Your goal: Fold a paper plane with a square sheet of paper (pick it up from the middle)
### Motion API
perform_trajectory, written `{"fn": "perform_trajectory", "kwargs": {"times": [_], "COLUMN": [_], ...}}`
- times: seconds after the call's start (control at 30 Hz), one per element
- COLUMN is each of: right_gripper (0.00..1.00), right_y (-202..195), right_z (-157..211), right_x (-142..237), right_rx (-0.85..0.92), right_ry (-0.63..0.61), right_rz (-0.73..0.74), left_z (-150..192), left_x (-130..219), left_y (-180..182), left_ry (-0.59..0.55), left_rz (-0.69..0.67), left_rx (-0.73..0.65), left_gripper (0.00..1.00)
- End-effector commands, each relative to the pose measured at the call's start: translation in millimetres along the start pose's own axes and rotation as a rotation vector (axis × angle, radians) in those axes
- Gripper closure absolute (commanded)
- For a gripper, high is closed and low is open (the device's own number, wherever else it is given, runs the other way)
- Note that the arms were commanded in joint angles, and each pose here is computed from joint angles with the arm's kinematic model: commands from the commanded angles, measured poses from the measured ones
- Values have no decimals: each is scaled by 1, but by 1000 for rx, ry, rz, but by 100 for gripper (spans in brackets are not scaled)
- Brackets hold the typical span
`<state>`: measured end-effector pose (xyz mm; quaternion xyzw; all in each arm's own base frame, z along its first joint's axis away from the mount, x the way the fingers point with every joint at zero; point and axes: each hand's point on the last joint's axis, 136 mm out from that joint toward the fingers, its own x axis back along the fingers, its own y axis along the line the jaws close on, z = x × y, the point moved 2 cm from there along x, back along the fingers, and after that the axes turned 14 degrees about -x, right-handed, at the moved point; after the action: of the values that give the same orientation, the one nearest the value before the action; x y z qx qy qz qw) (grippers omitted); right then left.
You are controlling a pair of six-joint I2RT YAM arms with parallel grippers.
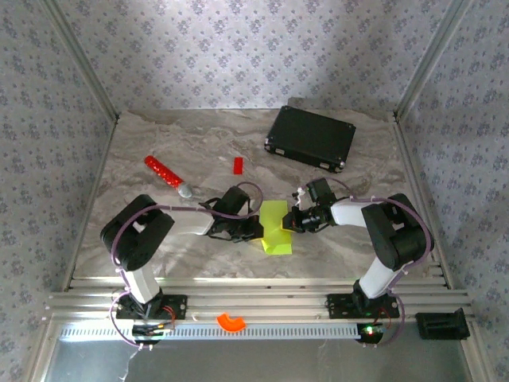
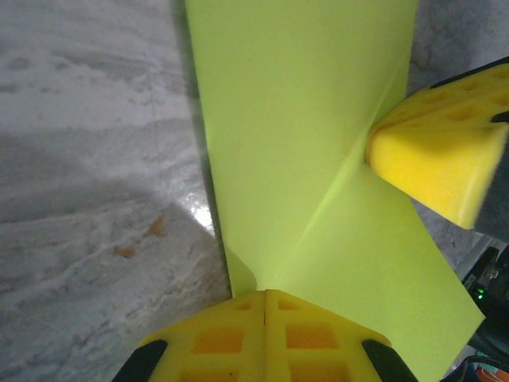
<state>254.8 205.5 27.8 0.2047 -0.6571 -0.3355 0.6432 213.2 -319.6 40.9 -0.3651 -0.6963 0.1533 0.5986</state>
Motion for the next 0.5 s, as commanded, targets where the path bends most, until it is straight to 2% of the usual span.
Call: {"fn": "perform_trajectory", "kwargs": {"times": [0.0,0.47], "right_gripper": [100,100], "right_y": [-70,-71], "right_z": [18,18], "right_x": [-3,-4], "right_rx": [-122,-120], "right_ry": [-2,-1], "right_rz": [296,299], "left_z": [-15,-15], "left_x": [15,0], "left_y": [-21,-23], "left_ry": [-46,-41], "left_rz": [15,83], "left_rx": [-47,-16], "left_gripper": [100,100]}}
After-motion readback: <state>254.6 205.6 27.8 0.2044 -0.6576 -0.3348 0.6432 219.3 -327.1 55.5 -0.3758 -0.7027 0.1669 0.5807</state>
